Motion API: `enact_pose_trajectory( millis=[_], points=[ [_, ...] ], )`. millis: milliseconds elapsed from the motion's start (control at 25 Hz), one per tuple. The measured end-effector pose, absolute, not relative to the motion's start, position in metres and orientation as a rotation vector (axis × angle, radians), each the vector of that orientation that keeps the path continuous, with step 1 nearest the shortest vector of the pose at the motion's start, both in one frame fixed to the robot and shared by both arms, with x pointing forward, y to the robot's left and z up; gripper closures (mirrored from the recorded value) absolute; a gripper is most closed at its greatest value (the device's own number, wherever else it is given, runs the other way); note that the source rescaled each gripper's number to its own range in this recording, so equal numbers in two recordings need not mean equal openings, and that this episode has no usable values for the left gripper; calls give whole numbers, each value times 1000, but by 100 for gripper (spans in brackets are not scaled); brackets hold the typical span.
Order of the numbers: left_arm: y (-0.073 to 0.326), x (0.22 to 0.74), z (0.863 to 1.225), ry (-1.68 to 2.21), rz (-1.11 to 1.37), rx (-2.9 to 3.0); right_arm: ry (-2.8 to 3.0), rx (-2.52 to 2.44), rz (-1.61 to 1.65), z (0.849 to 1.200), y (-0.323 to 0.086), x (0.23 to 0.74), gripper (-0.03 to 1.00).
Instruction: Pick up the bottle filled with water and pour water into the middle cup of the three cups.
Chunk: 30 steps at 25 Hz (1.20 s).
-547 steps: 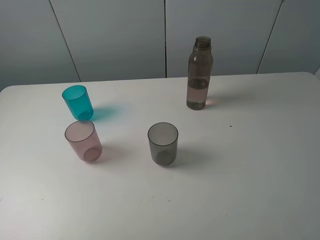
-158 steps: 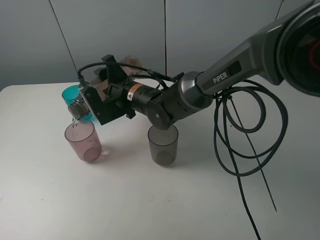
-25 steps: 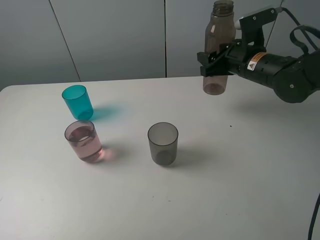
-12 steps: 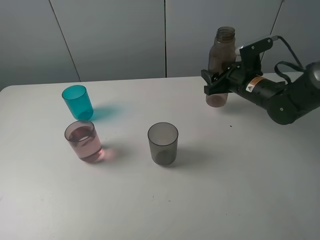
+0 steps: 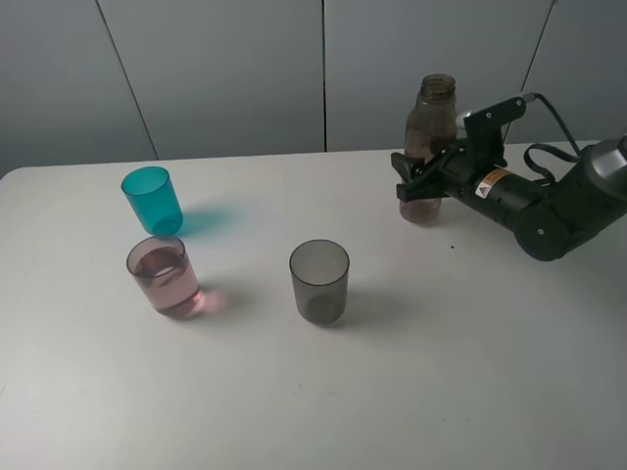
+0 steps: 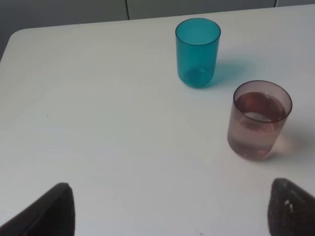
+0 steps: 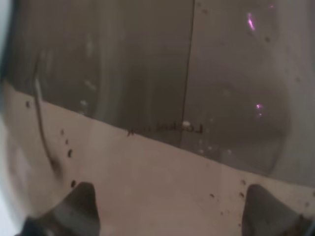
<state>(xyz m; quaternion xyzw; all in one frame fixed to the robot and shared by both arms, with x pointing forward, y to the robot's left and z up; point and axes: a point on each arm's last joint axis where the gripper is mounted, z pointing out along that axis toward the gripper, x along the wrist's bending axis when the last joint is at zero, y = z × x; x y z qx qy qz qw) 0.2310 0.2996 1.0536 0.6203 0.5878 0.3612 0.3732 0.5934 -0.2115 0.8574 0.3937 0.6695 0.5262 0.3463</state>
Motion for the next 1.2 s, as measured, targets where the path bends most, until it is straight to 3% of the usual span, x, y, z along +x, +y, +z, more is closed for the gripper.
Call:
enact_pose_trajectory(
  millis=[560, 600, 760, 840, 920, 1200],
  points=[
    [300, 231, 1054, 1506, 925, 1589, 1781, 1039, 1338, 854, -211, 592, 94],
    [300, 231, 1054, 1506, 925, 1589, 1780, 1042, 1340, 854, -211, 592, 86],
    [300, 231, 1054, 1506, 925, 1589, 1778, 1041, 1342, 854, -211, 592, 22],
    [300, 231, 1054, 1506, 925, 1589, 1780, 1042, 1341, 853, -211, 592, 3],
    [300, 231, 1054, 1506, 925, 1589, 1786, 1047, 1337, 853, -212, 589, -2],
    [300, 231, 1054, 1506, 925, 1589, 1766, 1085, 1262, 863, -222, 566, -3]
  ],
)
